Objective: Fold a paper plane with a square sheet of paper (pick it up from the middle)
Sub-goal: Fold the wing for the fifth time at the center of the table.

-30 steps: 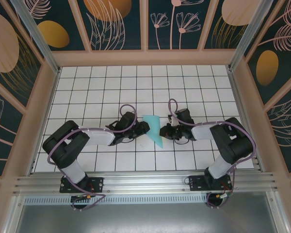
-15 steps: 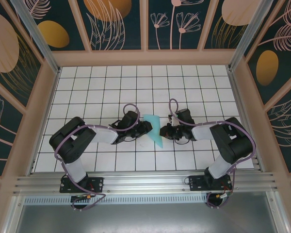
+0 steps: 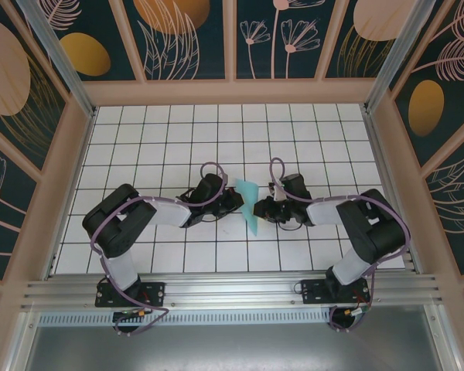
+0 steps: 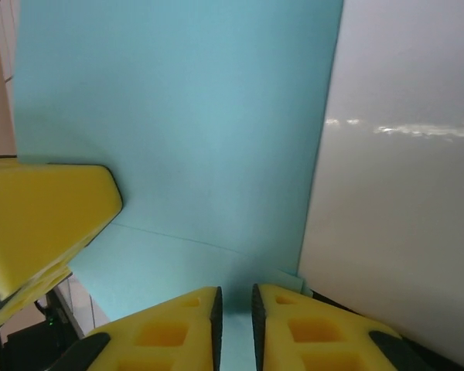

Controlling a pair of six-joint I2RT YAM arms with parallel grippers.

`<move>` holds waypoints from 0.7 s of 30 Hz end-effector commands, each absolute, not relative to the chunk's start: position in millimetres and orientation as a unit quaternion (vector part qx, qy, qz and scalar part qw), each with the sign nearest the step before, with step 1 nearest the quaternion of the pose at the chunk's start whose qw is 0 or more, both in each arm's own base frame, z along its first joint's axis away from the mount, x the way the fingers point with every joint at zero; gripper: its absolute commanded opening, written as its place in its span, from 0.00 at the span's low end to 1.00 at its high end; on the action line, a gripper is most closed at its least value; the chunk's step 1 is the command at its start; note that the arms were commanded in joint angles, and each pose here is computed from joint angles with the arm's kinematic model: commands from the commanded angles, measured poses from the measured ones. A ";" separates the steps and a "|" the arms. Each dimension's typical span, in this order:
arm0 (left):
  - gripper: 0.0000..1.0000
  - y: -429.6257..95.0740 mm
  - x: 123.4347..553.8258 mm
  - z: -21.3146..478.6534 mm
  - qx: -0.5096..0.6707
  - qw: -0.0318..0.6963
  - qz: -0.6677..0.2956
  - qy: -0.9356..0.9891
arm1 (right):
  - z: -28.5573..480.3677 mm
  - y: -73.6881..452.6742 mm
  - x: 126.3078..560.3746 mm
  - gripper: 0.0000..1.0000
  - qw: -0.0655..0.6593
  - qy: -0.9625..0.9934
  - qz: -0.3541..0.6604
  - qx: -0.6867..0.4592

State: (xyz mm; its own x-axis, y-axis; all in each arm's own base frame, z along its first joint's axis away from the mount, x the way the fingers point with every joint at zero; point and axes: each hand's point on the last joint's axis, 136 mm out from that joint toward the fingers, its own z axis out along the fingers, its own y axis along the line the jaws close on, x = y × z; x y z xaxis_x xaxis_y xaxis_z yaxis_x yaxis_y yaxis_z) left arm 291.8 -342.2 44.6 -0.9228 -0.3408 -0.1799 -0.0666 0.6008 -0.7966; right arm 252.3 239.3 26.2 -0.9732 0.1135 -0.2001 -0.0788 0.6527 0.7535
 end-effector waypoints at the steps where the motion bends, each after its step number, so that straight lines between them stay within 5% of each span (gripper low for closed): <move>1: 0.00 -343.2 300.8 51.2 -0.127 0.171 -0.428 0.878 | 34.1 221.7 259.2 0.30 0.179 0.909 0.377 0.011; 11: 0.00 -343.4 303.9 57.3 -0.135 0.173 -0.427 0.877 | 76.9 226.1 236.7 0.44 0.403 0.868 0.269 -0.110; 21: 0.00 -344.8 304.9 58.5 -0.134 0.173 -0.428 0.877 | 74.5 254.3 217.5 0.49 0.498 0.812 0.152 -0.265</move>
State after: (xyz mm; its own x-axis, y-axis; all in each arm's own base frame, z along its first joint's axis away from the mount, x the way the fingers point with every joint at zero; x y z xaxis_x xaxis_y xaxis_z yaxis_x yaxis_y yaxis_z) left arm 299.8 -342.0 48.1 -0.9100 -0.3710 -0.1849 -0.0874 0.6079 -0.7892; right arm 199.2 254.4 58.6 -0.5088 -0.2252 -0.8309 -0.5979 0.7869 0.1528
